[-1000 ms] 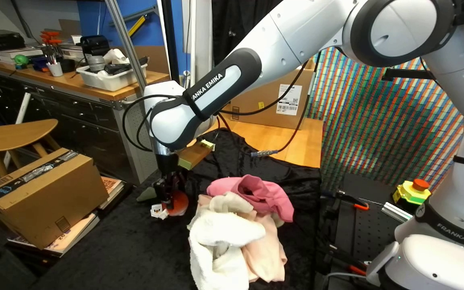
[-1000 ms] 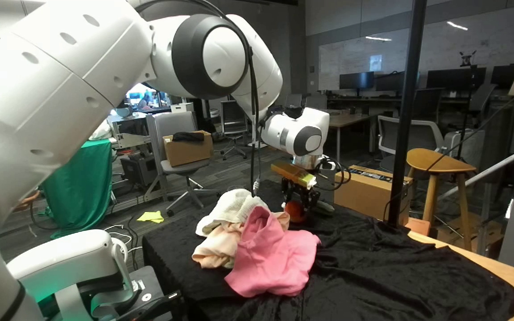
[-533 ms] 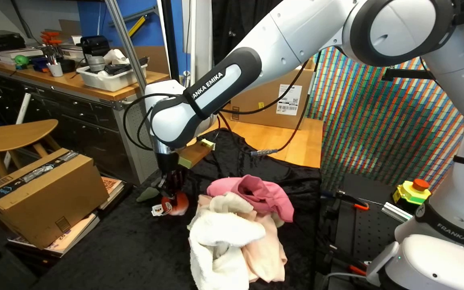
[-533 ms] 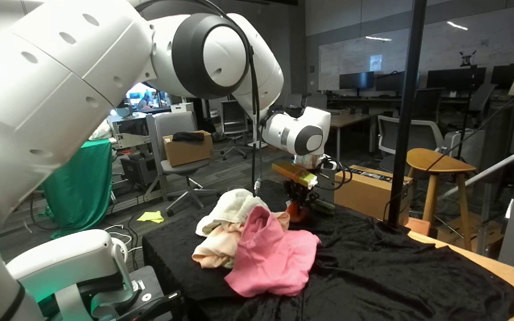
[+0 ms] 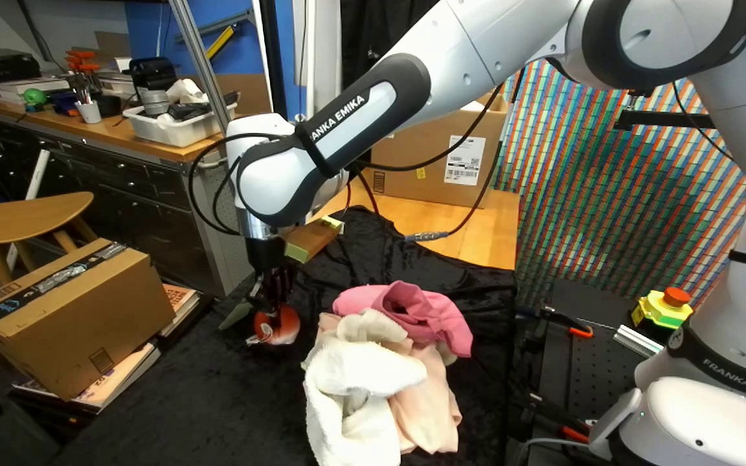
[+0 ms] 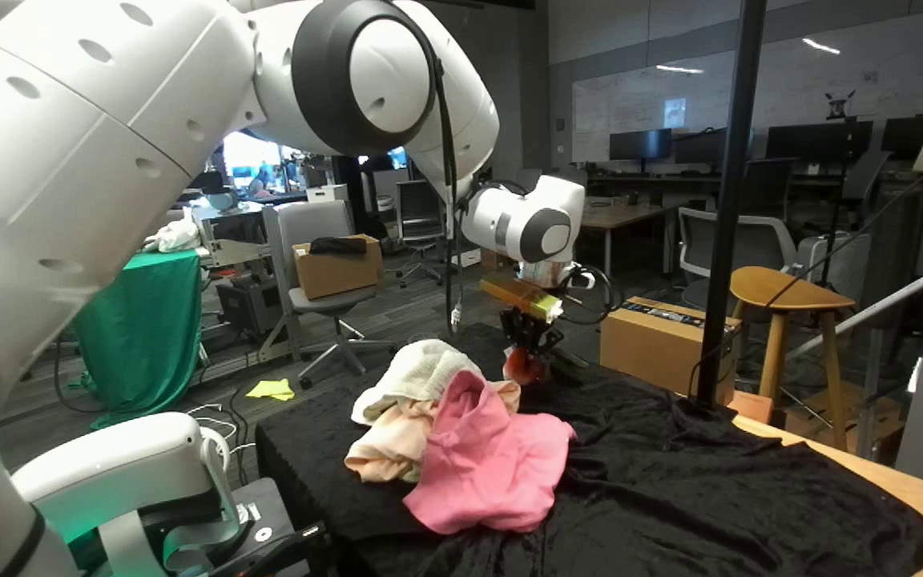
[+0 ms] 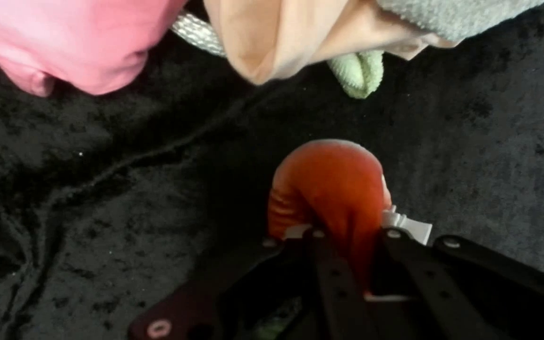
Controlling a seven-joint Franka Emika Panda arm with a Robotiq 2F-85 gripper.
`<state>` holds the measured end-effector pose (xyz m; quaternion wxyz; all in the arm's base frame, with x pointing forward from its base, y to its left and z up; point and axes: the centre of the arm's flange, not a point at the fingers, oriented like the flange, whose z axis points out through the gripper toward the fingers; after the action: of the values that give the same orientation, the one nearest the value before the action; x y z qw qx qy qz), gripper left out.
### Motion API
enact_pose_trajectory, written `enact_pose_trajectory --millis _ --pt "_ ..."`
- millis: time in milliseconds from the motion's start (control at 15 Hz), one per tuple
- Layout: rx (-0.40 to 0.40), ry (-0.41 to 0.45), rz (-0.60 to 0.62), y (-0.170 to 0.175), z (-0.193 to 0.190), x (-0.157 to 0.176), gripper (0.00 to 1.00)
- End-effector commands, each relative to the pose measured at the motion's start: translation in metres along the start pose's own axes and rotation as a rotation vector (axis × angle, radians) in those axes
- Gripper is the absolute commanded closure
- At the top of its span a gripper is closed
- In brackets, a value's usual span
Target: Stack up all the objects on the table
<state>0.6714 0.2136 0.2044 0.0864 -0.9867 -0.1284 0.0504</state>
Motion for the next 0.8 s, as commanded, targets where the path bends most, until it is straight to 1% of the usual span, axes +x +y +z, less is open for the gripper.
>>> enact_pose_trajectory --millis 0,400,600,733 --pt "0.024 -0.011 -0.041 -0.015 -0.048 -0.050 0.88" --pt "0.021 0.008 -0.099 -0.025 -0.107 -0.133 0.88" --pt "0.011 0.033 -0.113 -0.025 -0.127 -0.178 0.89" --pt "0.014 0.040 -0.111 -0.022 -0.132 -0.203 0.89"
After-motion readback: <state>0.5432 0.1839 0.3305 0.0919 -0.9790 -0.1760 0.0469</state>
